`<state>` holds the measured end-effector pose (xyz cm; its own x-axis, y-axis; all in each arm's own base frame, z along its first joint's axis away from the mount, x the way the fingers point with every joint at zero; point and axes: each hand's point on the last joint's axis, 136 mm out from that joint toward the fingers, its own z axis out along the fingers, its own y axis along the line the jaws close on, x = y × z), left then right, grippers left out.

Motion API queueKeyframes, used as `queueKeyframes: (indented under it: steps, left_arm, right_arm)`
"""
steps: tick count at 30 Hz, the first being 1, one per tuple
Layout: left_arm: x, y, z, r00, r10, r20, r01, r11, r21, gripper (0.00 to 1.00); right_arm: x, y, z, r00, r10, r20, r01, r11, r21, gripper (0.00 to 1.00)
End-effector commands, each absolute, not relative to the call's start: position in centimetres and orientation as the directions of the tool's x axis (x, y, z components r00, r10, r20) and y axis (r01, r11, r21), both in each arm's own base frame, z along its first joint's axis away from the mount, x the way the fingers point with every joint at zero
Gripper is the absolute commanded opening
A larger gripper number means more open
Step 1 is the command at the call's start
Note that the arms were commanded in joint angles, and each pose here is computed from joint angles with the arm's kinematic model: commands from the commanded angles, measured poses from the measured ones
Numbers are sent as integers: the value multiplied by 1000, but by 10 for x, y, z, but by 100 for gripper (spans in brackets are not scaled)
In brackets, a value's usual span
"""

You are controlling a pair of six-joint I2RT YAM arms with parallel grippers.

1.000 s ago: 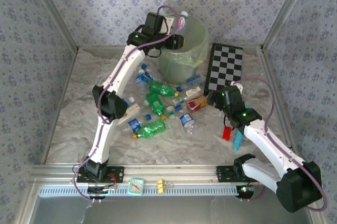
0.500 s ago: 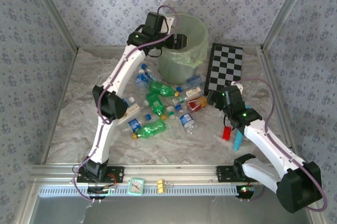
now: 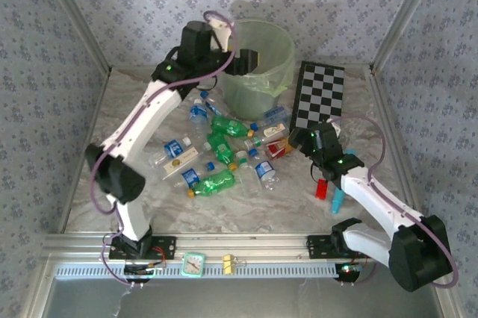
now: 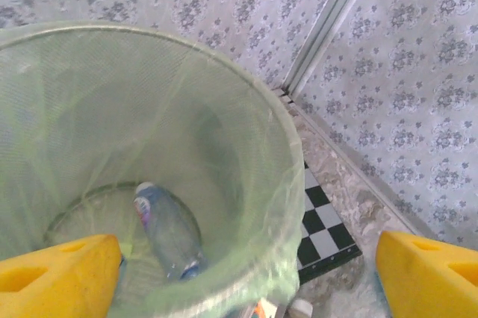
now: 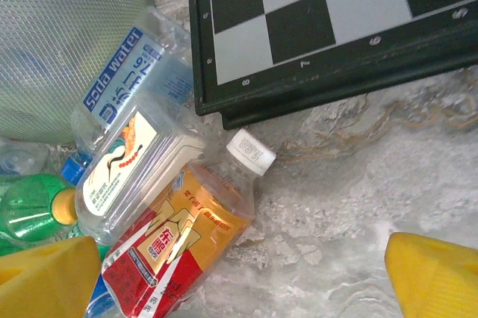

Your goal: Put the plastic bottles in the bin

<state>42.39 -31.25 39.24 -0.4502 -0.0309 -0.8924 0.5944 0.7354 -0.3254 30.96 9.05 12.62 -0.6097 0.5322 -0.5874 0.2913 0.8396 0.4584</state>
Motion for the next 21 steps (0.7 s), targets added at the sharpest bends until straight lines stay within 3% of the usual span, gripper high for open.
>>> queueKeyframes:
  steps: [1, 4, 7, 14, 21]
  left_arm:
    - [421, -285, 413, -287, -116, -951, 555, 789, -264, 91]
    - [408, -257, 393, -238, -143, -961, 487, 838, -245, 100]
    - [395, -230, 370, -222, -173, -960, 410, 877, -253, 100]
    - [369, -187, 286, -340, -232, -911, 230, 919, -320, 100]
    - [345, -152, 212, -416, -416, -809, 9, 887, -461, 100]
  right_arm:
    - [315, 102, 120, -599, 600, -531, 318, 786, 529, 100]
    - [318, 109, 114, -603, 601, -525, 325, 786, 526, 100]
    - [320, 118, 110, -611, 605, -510, 325, 779, 536, 100]
    - [327, 134, 94, -634, 620, -462, 362, 766, 531, 100]
    - [338, 139, 86, -616, 650, -445, 398, 744, 536, 100]
